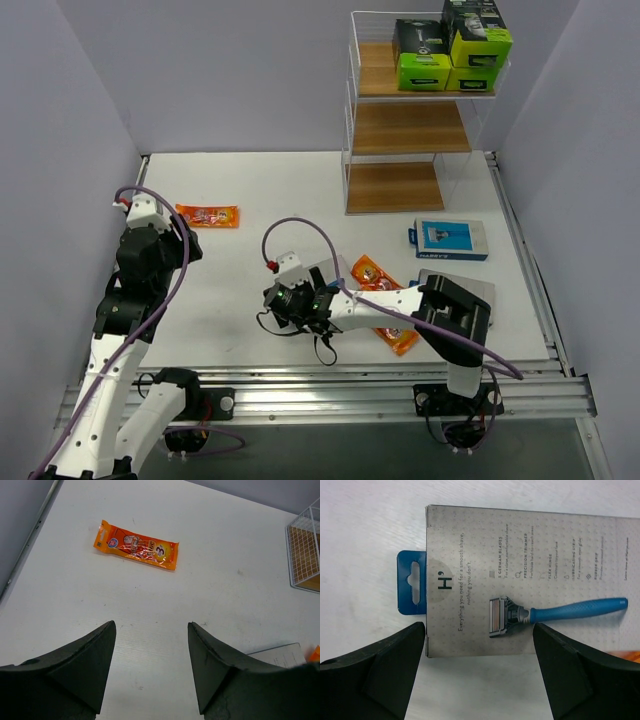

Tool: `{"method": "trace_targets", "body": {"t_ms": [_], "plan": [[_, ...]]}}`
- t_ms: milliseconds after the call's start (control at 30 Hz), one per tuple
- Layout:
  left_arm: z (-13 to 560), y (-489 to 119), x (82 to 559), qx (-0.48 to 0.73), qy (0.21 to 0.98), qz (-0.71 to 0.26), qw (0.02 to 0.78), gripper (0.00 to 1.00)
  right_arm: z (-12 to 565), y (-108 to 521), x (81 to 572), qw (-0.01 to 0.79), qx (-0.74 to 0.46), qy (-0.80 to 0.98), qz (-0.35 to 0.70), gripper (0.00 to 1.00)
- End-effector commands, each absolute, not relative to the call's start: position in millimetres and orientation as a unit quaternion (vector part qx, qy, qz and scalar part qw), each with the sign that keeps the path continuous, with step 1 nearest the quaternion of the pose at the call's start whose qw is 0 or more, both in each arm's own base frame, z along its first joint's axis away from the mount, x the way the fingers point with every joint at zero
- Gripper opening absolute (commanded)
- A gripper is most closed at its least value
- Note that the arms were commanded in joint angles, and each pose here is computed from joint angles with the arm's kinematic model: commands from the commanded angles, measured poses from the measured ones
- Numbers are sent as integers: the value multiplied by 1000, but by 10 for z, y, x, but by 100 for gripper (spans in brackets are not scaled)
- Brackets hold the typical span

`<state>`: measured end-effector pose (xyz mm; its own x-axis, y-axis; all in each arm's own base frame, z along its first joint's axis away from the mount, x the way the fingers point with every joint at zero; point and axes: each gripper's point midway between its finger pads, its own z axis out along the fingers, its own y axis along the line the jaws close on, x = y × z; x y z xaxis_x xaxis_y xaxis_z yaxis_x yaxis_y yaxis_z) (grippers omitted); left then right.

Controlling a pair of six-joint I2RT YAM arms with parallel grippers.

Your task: Place and organize the shaving razors onto the shelf

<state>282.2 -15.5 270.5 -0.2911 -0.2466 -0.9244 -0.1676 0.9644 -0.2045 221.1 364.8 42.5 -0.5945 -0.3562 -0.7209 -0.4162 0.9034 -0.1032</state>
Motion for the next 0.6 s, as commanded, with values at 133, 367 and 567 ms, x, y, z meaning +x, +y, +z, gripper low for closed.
{"method": "trace_targets", "body": {"t_ms": [133, 367, 567], "plan": [[2891, -188, 2843, -127, 789, -48, 600, 76, 788, 3369, 2198, 415, -196, 887, 46, 88], [2875, -223, 2851, -122, 791, -55, 597, 86, 1119, 3225, 2232, 432, -144, 885, 102, 87], [2859, -255, 2857, -116, 793, -59, 596, 88, 930, 2936, 2266, 410, -90, 897, 139, 54]]}}
